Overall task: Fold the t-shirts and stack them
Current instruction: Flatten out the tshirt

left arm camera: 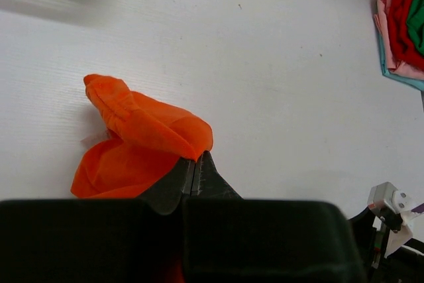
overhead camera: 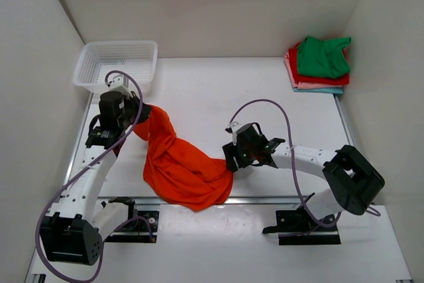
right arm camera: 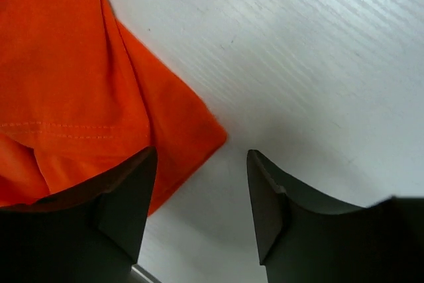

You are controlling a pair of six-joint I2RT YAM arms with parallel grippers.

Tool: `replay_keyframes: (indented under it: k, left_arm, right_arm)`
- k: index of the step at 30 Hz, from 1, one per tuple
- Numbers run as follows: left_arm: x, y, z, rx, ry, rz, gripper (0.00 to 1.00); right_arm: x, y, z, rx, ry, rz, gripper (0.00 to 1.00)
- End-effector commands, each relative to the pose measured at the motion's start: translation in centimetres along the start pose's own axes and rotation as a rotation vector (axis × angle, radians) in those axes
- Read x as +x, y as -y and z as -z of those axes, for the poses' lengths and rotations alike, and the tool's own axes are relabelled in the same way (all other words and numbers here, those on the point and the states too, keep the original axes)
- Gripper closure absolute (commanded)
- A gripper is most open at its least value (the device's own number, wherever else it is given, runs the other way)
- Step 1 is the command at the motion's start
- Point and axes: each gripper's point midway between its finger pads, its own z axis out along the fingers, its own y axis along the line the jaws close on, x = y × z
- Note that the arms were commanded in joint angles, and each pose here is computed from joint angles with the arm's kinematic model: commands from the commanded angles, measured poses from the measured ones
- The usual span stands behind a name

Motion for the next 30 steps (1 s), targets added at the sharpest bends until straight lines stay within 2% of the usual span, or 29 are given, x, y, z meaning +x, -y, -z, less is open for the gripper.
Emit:
replay_keyframes:
  k: [1,2,3,5,7,9,10,11,12,15,16,19,22,30]
  left_arm:
    - [0.2,-0.2,0.5,0.005,0.013,0.009,1.00]
    - [-0.2,0.0,0.8,0.010,0.026,0.003,1.00]
    - [0.2,-0.2,0.6,0.001,0.012,0.012,1.00]
    - [-0.5,0.0,1.0,0.009,0.030,0.005,1.00]
    - [-1.0,0.3,1.1,0.013,0.036,0.003,1.00]
    - [-2.7,1.4,1.5,0.038,0.063,0.002,1.00]
    - [-3.6,1.8,1.9,0.046,0.086,0.000,1.00]
    - [-5.9,2.7,2.7,0.055,0.141,-0.001,1.00]
    - [-8.1,3.7,3.8,0.067,0.193,0.000,1.00]
    - [-14.0,5.9,7.2,0.088,0.328,-0.001,1.00]
    - [-15.9,6.9,8.8,0.107,0.373,-0.006,1.00]
    - [-19.0,10.4,12.4,0.198,0.448,-0.019,1.00]
    - [-20.4,12.3,15.6,0.265,0.505,-0.011,1.00]
    - [-22.2,13.8,22.6,0.286,0.623,-0.045,1.00]
  right_arm:
    - [-1.2,-0.9,-1.0,-0.028,0.040,-0.012,0.48]
    - [-0.7,-0.8,-1.5,-0.031,0.014,-0.011,0.61]
    - [-0.2,-1.0,-1.8,-0.038,-0.012,-0.015,0.98]
    - [-0.4,-1.2,-1.6,-0.042,-0.016,-0.031,1.00]
    - [-1.8,-0.4,-0.5,0.018,0.045,-0.029,1.00]
    - [-6.4,0.5,2.9,0.052,0.193,-0.020,1.00]
    - [-7.6,2.2,4.4,0.099,0.221,-0.046,1.00]
    - [-10.5,3.4,7.3,0.130,0.304,-0.049,1.00]
    - [-14.5,3.5,11.4,0.140,0.443,-0.040,1.00]
    - [-21.0,7.2,23.6,0.254,0.737,-0.073,1.00]
    - [-23.0,6.7,27.6,0.247,0.833,-0.059,1.00]
    - [-25.0,7.9,35.4,0.304,0.963,-0.045,1.00]
    - [-25.4,7.2,40.6,0.358,1.061,-0.015,1.00]
    - [-23.0,5.6,50.2,0.515,1.235,0.019,1.00]
